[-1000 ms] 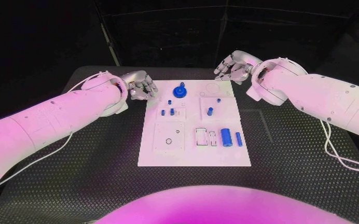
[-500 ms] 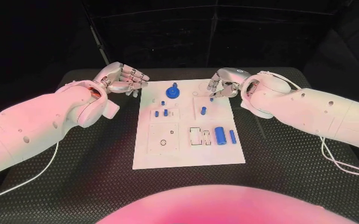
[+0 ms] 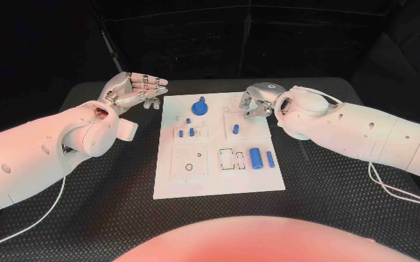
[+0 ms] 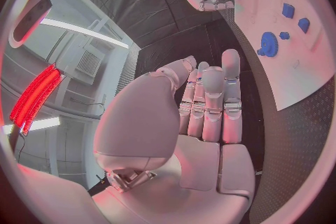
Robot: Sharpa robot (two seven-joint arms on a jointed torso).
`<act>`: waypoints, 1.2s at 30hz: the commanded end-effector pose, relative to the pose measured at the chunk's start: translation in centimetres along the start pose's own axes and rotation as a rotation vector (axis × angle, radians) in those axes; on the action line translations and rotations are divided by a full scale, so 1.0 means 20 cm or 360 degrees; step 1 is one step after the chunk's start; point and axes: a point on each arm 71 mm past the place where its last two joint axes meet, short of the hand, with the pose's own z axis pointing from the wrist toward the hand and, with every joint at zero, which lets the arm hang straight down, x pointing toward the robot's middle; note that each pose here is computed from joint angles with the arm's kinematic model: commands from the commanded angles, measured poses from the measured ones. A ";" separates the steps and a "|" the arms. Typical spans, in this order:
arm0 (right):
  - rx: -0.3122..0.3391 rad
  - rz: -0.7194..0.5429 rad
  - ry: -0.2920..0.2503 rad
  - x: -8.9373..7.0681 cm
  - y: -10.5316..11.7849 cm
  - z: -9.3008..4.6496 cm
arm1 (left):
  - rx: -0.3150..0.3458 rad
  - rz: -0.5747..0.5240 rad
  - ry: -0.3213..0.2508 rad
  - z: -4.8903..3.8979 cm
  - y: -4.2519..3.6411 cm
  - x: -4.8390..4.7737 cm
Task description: Assemble the parts on the task board
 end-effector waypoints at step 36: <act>0.0060 -0.0127 0.0119 0.09 0.01 0.04 | 0.0050 -0.0083 -0.0036 0.000 -0.011 0.002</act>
